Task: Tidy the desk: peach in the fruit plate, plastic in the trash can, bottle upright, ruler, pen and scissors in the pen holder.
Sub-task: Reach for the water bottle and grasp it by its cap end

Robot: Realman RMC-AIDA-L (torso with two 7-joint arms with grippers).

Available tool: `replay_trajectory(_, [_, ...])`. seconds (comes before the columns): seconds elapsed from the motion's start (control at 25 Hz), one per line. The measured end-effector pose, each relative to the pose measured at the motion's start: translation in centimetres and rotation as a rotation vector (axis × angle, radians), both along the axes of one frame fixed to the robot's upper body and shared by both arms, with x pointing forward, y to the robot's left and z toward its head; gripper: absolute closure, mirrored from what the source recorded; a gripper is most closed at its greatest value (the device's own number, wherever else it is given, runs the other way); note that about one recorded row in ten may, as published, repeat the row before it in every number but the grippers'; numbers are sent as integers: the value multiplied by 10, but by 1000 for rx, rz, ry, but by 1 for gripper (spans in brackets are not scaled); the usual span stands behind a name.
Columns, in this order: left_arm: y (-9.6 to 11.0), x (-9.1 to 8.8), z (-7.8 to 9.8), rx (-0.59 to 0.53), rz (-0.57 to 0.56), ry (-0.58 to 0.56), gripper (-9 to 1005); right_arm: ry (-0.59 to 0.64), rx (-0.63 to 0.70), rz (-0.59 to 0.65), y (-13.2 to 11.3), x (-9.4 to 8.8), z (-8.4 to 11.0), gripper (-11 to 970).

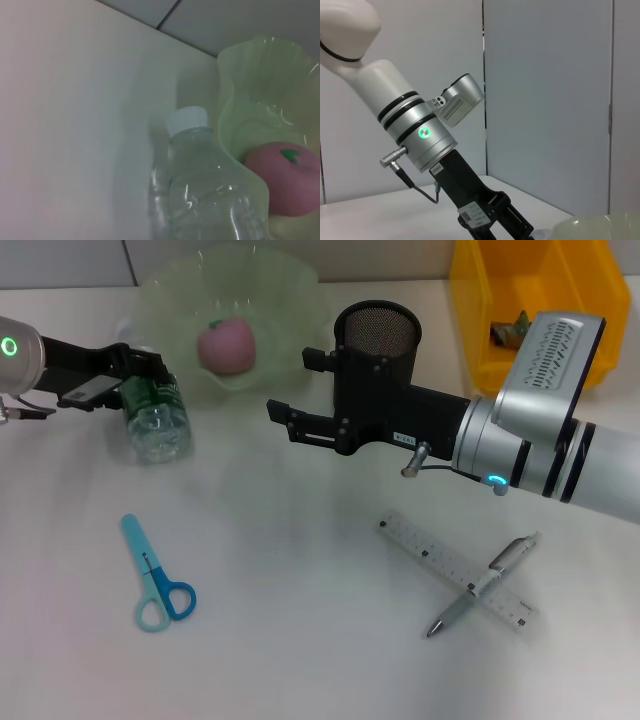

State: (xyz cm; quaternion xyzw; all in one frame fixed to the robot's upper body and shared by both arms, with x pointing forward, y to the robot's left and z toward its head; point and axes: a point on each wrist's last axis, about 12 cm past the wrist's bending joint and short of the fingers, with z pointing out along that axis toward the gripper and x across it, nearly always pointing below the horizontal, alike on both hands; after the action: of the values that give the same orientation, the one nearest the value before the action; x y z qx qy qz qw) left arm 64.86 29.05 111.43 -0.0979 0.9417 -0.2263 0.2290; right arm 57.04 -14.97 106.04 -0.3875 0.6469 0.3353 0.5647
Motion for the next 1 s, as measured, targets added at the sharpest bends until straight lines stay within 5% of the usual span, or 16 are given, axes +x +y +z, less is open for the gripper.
replay_trajectory(1.0, [-12,4,17,84,-107,-28,277,1,-15,-7,1,4,0,174])
